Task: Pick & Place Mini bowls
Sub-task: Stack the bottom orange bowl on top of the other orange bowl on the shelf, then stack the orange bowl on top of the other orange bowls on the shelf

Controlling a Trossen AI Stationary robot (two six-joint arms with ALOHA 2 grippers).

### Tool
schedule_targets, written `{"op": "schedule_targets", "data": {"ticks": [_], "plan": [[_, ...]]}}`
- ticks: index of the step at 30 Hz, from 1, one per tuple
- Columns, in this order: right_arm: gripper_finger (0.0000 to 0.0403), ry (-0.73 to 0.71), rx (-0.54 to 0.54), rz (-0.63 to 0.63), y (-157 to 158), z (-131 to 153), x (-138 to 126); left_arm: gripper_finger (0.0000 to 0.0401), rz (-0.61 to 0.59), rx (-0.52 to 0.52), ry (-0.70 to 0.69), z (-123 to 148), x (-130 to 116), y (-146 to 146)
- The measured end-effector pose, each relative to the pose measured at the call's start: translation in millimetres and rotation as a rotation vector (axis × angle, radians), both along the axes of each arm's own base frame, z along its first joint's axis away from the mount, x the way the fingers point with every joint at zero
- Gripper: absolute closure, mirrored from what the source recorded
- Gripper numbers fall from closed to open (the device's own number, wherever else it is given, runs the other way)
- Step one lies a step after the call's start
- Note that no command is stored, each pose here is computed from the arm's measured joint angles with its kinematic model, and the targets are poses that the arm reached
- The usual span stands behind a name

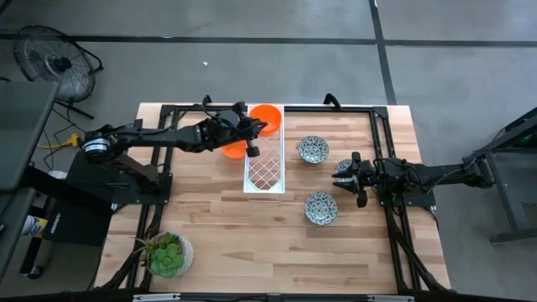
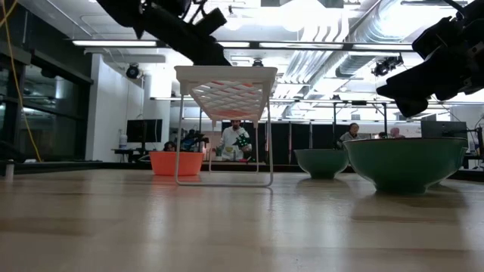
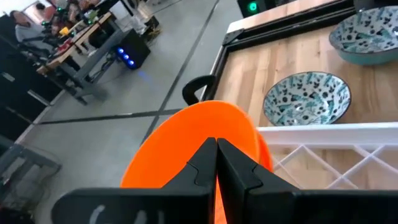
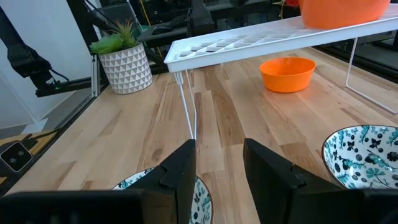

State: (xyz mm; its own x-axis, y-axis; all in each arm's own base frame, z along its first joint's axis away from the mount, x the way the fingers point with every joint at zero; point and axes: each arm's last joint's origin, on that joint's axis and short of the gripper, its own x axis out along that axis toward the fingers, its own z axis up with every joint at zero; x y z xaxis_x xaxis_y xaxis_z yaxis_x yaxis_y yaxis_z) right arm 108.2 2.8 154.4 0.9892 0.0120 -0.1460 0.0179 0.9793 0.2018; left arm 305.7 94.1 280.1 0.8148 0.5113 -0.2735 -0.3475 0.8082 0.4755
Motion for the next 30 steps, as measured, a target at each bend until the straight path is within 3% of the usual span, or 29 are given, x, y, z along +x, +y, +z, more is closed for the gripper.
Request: {"op": "schedule_targets", "data": {"ticks": [15, 20, 25, 30], "plan": [[0.0281, 0.000, 0.000, 0.000, 0, 0, 0, 0.0396, -0.003, 0.024, 0.028, -4, 3, 1], [0.0281, 0.000, 0.000, 0.000, 0, 0, 0, 0.0396, 0.006, 0.092, 0.036, 16, -14, -3], [0.0281, 0.000, 0.000, 0.000, 0, 0, 0, 0.0396, 0.029, 0.173, 0.156, 30, -39, -8], [0.0281, 0.000, 0.000, 0.000, 0, 0, 0, 0.0396, -0.102, 0.206, 0.397, 25, -65, -11]]}}
